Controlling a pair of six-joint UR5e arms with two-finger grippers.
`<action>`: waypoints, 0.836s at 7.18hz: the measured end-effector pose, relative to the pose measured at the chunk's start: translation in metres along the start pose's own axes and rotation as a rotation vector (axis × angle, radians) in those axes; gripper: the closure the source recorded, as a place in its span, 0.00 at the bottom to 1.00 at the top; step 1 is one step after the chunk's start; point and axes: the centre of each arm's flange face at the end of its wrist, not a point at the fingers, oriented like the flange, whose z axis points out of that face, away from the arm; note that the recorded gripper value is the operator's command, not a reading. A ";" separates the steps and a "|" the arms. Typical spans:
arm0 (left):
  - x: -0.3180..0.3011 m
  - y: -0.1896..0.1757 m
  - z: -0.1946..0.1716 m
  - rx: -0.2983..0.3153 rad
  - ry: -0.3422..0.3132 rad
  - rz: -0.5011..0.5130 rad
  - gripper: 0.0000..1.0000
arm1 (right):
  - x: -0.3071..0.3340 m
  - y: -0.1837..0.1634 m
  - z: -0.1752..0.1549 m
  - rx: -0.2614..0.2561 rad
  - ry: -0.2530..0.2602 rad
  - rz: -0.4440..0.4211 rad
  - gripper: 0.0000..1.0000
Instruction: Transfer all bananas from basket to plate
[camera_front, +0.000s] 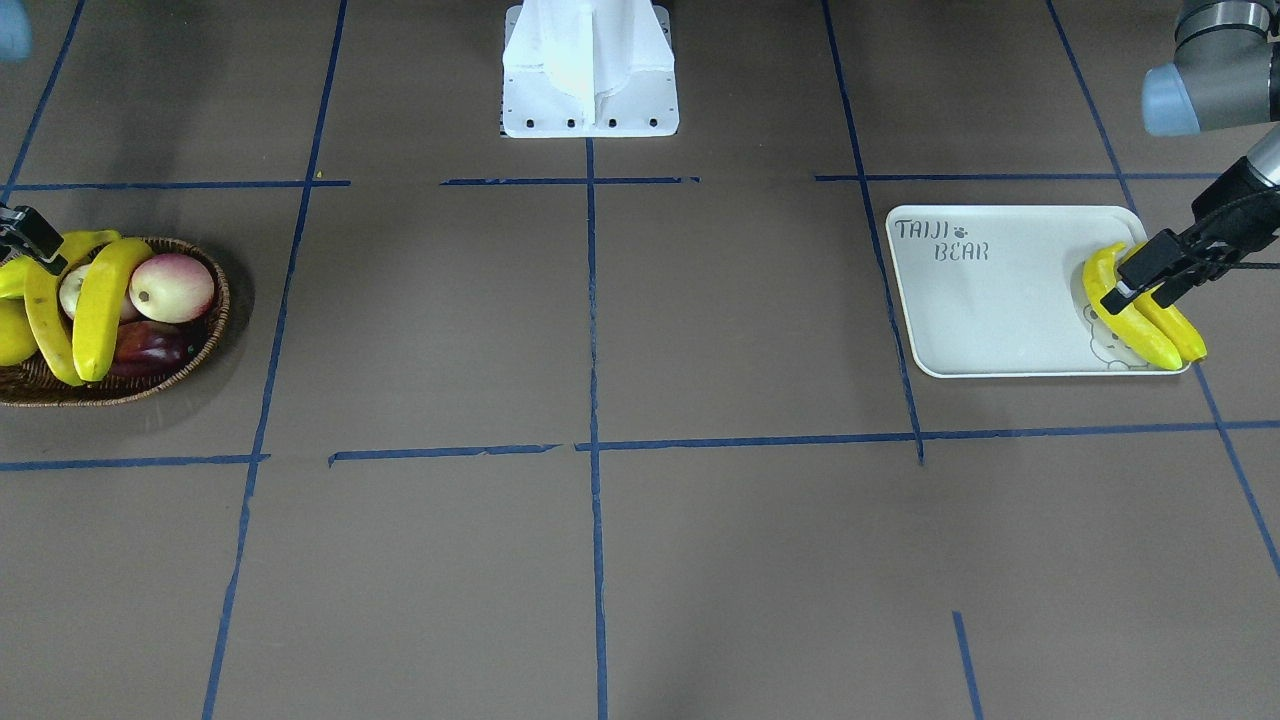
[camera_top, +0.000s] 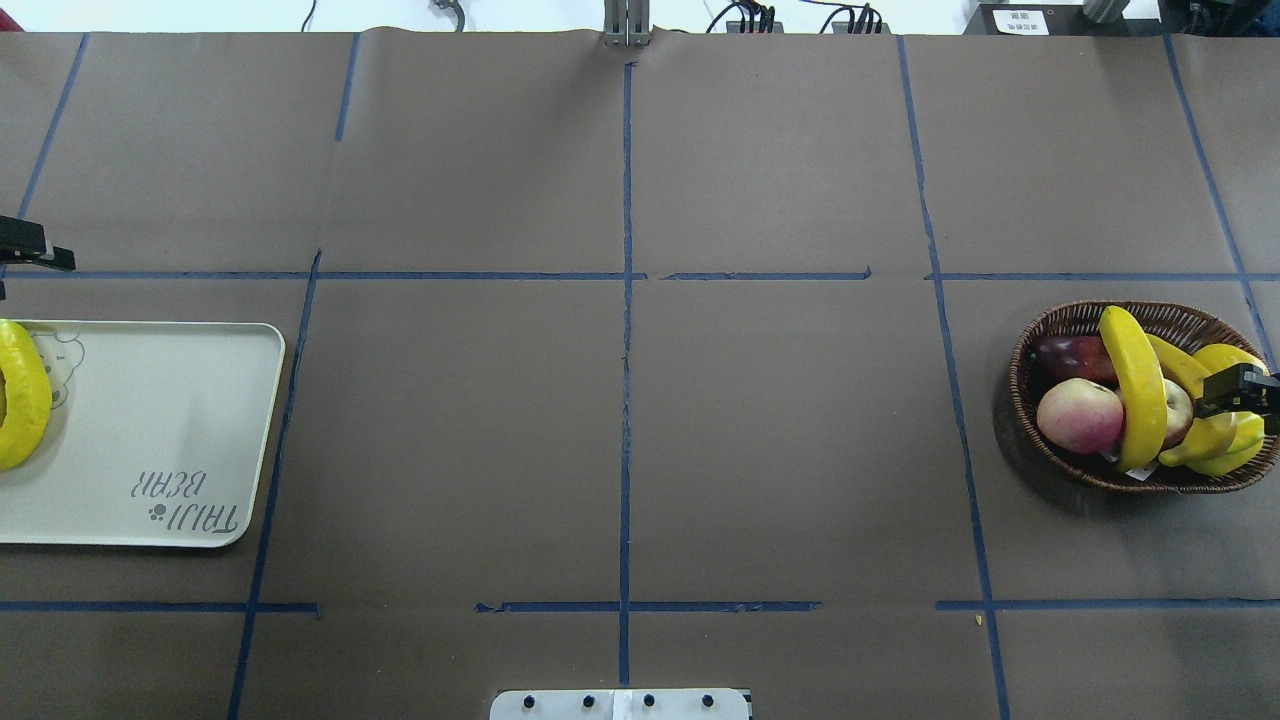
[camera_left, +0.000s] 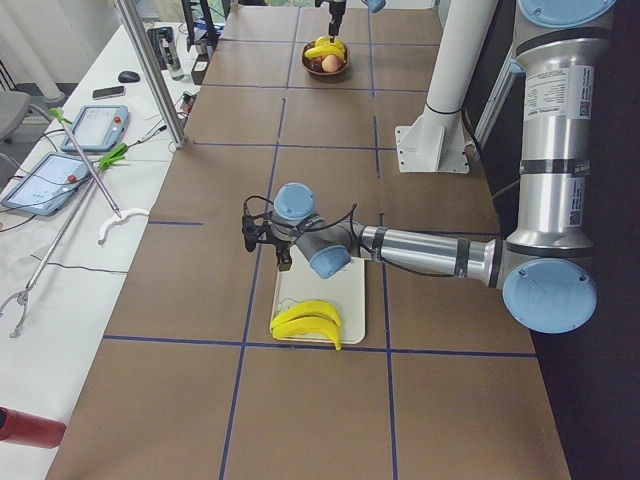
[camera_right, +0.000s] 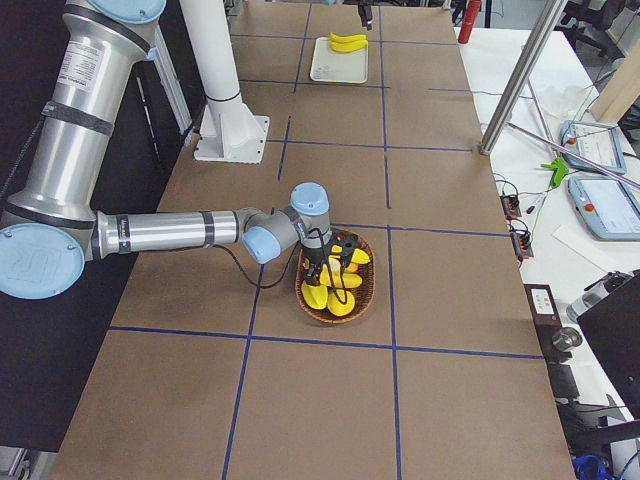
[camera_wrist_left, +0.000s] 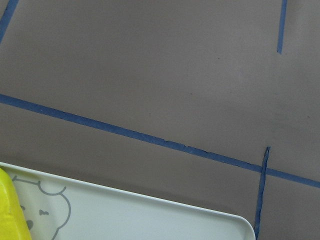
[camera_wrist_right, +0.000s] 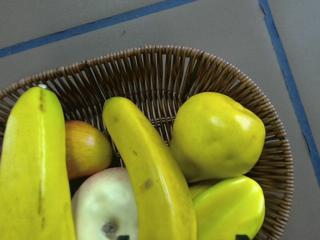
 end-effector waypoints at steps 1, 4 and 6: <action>0.000 0.000 0.000 0.000 0.000 0.000 0.00 | -0.003 0.003 0.005 -0.010 0.003 -0.009 0.40; -0.001 0.000 0.000 -0.001 -0.001 -0.001 0.00 | -0.012 0.010 0.014 -0.025 0.012 -0.049 0.82; -0.001 0.000 0.001 0.000 -0.002 -0.002 0.00 | -0.013 0.012 0.014 -0.021 0.016 -0.075 0.99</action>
